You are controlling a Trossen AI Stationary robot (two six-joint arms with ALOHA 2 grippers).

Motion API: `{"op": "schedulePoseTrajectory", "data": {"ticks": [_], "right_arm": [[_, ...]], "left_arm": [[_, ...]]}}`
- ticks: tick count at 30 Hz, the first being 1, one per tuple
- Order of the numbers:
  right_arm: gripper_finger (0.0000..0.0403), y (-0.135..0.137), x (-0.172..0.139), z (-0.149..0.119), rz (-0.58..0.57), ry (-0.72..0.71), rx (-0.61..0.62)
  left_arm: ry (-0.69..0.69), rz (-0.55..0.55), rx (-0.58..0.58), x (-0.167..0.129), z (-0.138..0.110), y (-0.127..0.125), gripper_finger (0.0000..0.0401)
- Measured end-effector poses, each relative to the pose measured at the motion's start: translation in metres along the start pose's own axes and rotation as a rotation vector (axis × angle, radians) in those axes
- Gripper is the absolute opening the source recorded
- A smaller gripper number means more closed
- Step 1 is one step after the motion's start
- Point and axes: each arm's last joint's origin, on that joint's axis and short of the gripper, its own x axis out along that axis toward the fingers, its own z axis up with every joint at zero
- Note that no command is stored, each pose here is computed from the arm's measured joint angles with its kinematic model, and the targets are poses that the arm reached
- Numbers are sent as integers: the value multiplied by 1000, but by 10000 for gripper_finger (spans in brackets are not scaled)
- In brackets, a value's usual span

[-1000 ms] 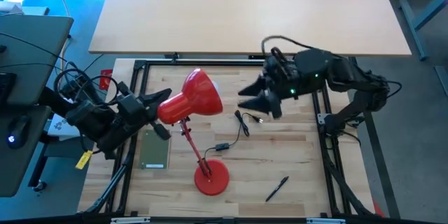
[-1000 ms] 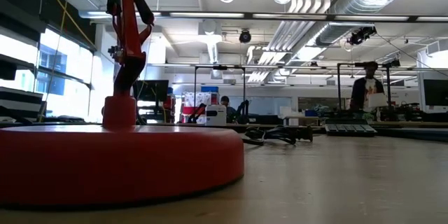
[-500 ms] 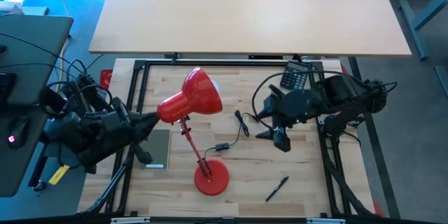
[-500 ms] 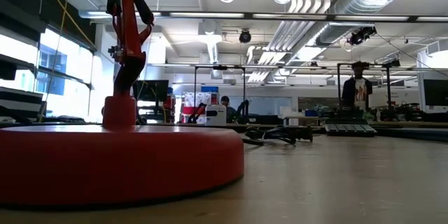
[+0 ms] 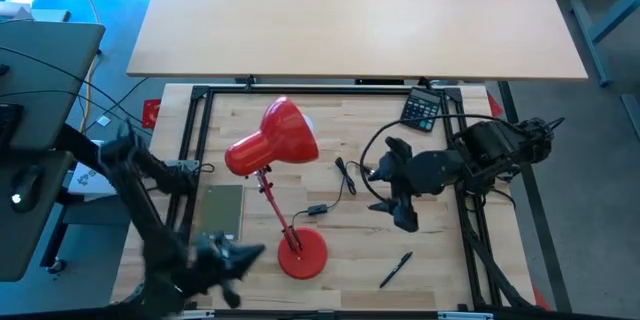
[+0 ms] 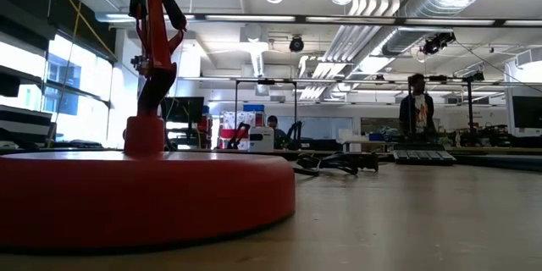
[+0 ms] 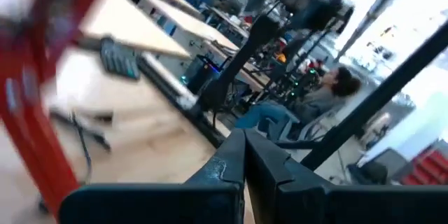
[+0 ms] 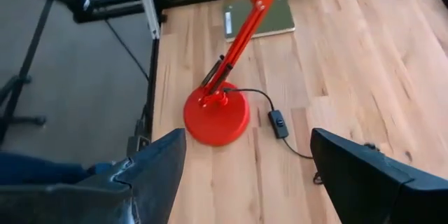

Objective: Screw lightbulb
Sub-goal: Insert the white lightbulb into the red lamp

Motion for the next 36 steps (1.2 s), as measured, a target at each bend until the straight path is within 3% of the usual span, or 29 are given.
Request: {"op": "schedulePoseTrajectory", "data": {"ticks": [4, 8, 10, 18, 24, 28, 36], "right_arm": [[300, -2, 0, 1, -68, -39, 147], [300, -4, 0, 2, -128, -89, 319], [300, -5, 0, 2, -142, -103, 357], [300, -4, 5, 3, -159, -107, 392], [300, -2, 10, 3, -145, -82, 374], [300, -1, 11, 3, -138, -73, 345], [300, -1, 11, 3, -126, -64, 340]], "left_arm": [[49, -2, -167, 24, -64, 20, 0], [344, -34, -348, 49, -112, 33, 0], [431, -26, -386, 54, -126, 32, 0], [409, 164, -485, 87, -161, 24, 0], [400, 391, -474, 99, -158, 18, 0], [388, 426, -425, 105, -139, 5, 0], [420, 551, -308, 124, -131, 20, 0]]}}
